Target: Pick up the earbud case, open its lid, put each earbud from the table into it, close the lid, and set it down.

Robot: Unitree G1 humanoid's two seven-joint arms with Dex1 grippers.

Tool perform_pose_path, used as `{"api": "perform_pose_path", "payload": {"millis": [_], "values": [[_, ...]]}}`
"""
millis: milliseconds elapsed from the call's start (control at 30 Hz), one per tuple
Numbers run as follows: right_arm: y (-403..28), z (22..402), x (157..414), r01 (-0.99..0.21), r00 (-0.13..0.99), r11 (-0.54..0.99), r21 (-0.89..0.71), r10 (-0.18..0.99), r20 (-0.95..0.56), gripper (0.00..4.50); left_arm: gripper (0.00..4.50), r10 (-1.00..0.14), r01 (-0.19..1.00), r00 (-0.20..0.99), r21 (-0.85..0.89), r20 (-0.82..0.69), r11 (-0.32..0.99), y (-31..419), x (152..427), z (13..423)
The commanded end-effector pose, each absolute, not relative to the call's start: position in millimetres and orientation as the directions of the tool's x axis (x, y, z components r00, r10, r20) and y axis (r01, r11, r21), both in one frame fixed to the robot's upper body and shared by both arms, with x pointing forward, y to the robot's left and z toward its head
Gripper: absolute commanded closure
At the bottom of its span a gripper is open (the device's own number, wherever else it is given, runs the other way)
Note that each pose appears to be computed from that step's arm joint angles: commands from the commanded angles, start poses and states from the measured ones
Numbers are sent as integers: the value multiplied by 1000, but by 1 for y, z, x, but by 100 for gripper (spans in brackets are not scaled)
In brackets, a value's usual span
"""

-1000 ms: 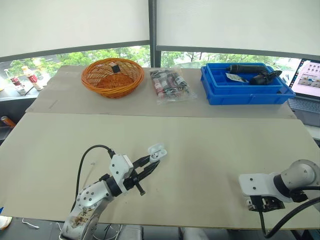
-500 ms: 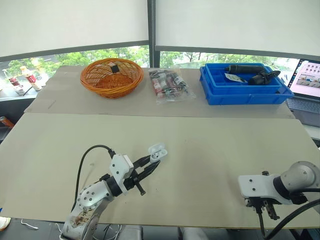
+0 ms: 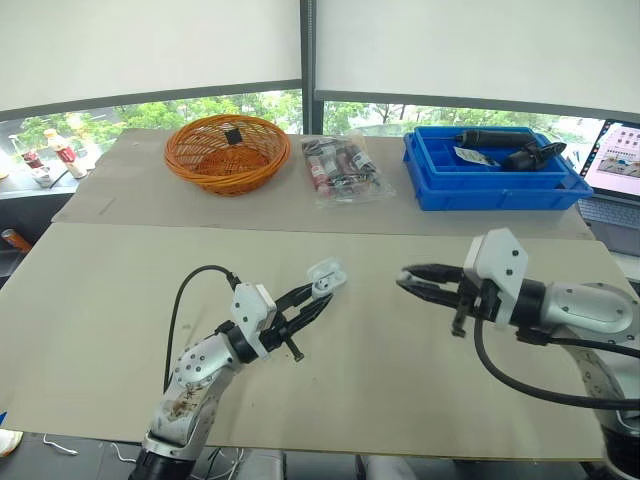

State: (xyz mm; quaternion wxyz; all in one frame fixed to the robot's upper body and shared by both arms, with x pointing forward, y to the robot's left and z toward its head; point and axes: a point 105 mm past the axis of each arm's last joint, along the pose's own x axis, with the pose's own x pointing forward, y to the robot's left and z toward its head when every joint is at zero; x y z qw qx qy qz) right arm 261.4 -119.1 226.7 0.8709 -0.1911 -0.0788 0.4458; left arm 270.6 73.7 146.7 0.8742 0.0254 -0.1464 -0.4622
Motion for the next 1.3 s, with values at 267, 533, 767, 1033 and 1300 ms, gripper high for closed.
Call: {"api": "perform_pose_path", "payload": {"millis": [267,533,767,1033,1300], "values": [[-86,247,268,-665,628,669,-333,742,236,414,399,-829,811,464,228,312,539,60,285,169],[-71,234,271,-654,608,653,-381,754,249,414,399,-830,814,456,227,320,535,61,286,173],[-70,227,277,-625,620,657,-421,746,243,414,399,-830,814,457,226,321,535,61,287,174],[-72,217,278,-606,632,650,-459,744,219,414,399,-827,811,459,227,323,539,63,287,175],[-67,209,277,-592,613,609,-528,765,195,414,399,-829,814,450,229,332,534,62,286,178]]}}
